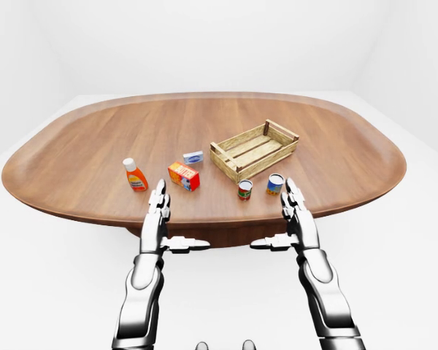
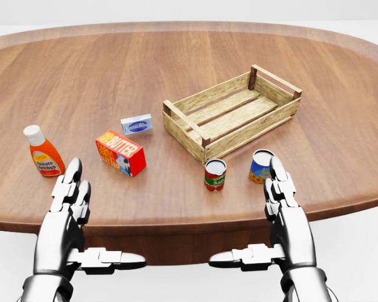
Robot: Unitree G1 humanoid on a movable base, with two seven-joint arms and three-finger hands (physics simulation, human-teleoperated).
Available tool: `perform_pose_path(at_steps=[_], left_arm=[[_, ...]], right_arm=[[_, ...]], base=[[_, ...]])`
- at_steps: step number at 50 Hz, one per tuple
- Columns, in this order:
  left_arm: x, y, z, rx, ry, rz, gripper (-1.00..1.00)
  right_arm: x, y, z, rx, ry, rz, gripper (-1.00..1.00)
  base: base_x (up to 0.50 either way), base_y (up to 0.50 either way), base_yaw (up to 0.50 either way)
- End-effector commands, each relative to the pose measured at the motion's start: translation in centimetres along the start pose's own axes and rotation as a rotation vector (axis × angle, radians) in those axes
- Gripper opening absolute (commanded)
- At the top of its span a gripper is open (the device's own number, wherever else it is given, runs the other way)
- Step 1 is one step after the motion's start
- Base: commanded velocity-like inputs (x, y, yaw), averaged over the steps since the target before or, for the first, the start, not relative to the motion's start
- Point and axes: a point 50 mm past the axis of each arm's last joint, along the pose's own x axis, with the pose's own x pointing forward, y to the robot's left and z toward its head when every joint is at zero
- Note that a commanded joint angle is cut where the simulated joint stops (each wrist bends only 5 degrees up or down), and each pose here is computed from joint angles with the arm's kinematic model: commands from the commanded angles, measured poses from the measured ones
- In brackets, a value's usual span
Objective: Pick up the tomato sauce, and put it in the wooden tray.
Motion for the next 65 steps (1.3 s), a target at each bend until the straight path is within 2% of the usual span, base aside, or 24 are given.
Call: perform_pose_path(at_steps=[1, 7, 8, 9, 11, 12, 14, 18, 22, 23, 36, 41, 65], left_arm=[[-0.1, 0.0, 0.3, 0.004, -0.011, -0.001, 1.0], [-0.7, -0.1, 2.4, 0.017, -0.101, -0.005, 1.0], [-1.1, -0.1, 3.7, 0.023, -0.16, -0.01, 1.0], [-2.4, -0.3, 6.5, 0.037, -0.281, -0.02, 1.0], [-2.5, -0.3, 6.7, 0.038, -0.289, -0.02, 1.0], [-3.1, -0.2, 8.3, 0.041, -0.361, -0.017, 1.0], [-3.2, -0.2, 8.4, 0.041, -0.366, -0.016, 1.0], [-4.3, -0.2, 10.4, 0.052, -0.457, -0.016, 1.0], [-4.5, -0.2, 10.8, 0.052, -0.477, -0.017, 1.0], [-5.0, -0.1, 11.6, 0.053, -0.517, -0.016, 1.0], [-6.1, -0.1, 13.4, 0.068, -0.606, -0.016, 1.0], [-6.4, -0.1, 13.7, 0.075, -0.624, -0.016, 1.0], [-6.3, 0.1, 13.7, 0.083, -0.621, -0.012, 1.0]], right_arm=[[-0.2, 0.1, 0.3, -0.006, -0.001, 0.001, 1.0], [-0.5, 0.1, 2.0, -0.01, -0.068, 0.003, 1.0], [-0.8, 0.2, 3.0, -0.011, -0.108, 0.006, 1.0], [-1.8, 0.2, 6.0, -0.009, -0.24, 0.002, 1.0], [-1.9, 0.2, 6.2, -0.009, -0.249, 0.002, 1.0], [-2.6, 0.2, 7.9, -0.012, -0.324, 0.001, 1.0], [-2.6, 0.2, 8.0, -0.012, -0.33, 0.001, 1.0], [-3.9, 0.5, 10.0, -0.017, -0.419, 0.017, 1.0], [-4.3, 0.6, 10.7, -0.014, -0.455, 0.021, 1.0], [-4.8, 0.7, 11.5, -0.013, -0.493, 0.027, 1.0], [-6.2, 0.7, 13.8, -0.01, -0.607, 0.026, 1.0], [-6.5, 0.8, 13.6, -0.013, -0.595, 0.058, 1.0], [-6.3, 0.8, 13.2, -0.015, -0.574, 0.056, 1.0]], base=[[0.0, 0.0, 0.0], [0.0, 0.0, 0.0], [0.0, 0.0, 0.0], [0.0, 0.0, 0.0], [0.0, 0.0, 0.0], [0.0, 0.0, 0.0], [0.0, 0.0, 0.0], [0.0, 0.0, 0.0], [0.0, 0.0, 0.0], [0.0, 0.0, 0.0], [0.0, 0.0, 0.0], [0.03, 0.0, 0.0], [0.5, 0.0, 0.0]])
